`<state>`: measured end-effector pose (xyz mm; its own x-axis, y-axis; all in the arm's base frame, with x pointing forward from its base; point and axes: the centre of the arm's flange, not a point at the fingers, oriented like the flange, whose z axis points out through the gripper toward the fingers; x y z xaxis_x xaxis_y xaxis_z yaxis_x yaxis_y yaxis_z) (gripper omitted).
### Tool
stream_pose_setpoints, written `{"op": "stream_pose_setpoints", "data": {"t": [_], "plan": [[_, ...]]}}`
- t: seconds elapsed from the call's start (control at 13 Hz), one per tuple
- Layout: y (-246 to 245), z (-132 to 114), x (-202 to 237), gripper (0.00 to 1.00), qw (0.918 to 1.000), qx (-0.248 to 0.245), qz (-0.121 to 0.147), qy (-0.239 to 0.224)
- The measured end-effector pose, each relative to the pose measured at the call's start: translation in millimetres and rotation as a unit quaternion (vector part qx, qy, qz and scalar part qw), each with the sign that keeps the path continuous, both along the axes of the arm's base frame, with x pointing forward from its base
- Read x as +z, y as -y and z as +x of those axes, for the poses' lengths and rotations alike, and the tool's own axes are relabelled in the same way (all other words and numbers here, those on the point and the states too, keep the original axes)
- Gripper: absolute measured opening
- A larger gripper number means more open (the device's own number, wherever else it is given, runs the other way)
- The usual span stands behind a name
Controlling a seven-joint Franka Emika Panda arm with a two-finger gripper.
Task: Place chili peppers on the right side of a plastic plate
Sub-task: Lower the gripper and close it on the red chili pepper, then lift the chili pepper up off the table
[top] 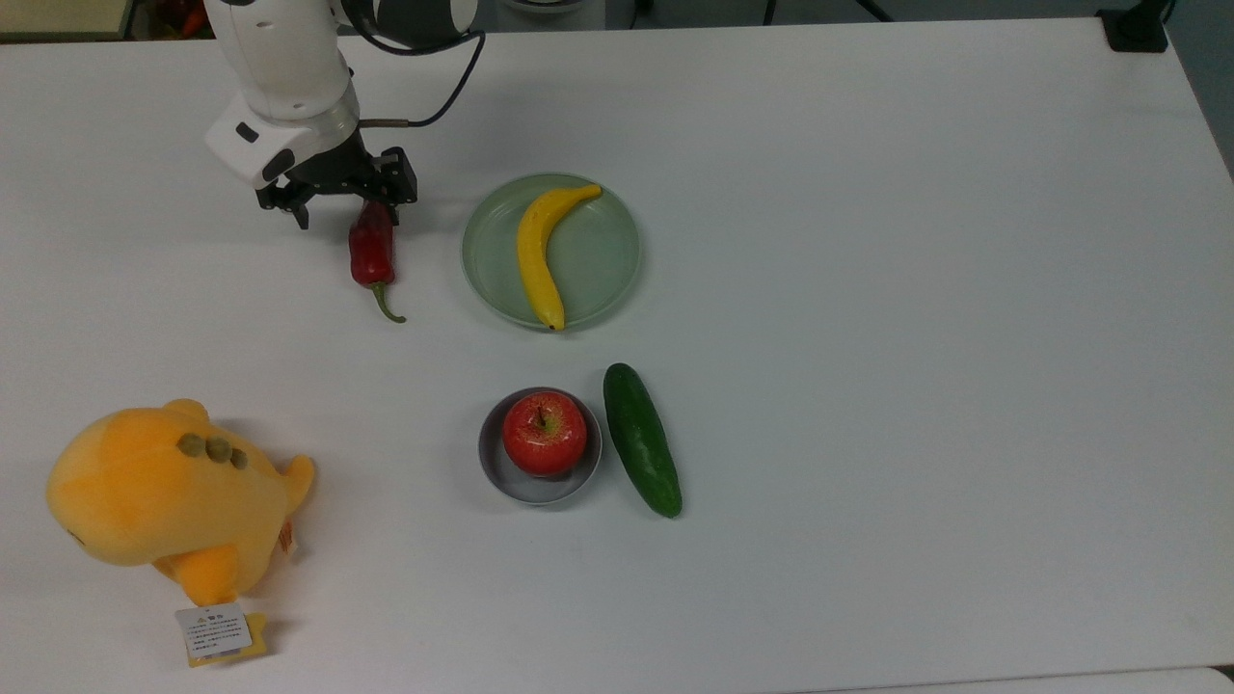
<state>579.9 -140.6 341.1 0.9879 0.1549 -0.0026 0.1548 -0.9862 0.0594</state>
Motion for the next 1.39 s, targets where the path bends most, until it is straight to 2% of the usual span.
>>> {"op": "stream_pose_setpoints", "data": {"t": [0.46,0.54,0.62,0.69,1.08,1.16,1.24,1.39], "plan": [[4,-3,-22,0.96,1.0000,-0.003,-0.001,-0.009],[4,-3,-23,0.86,0.9999,-0.003,-0.001,-0.010],[4,-3,-23,0.68,0.9999,-0.003,-0.001,-0.010],[5,-3,-23,0.63,0.9999,-0.003,-0.001,-0.010],[5,-4,-24,0.59,0.9999,-0.003,-0.001,-0.011],[5,-4,-24,0.51,0.9999,-0.003,-0.001,-0.011],[5,-4,-23,0.37,0.9999,-0.003,-0.001,-0.011],[5,-3,-23,0.36,0.9999,-0.003,-0.001,-0.010]]}}
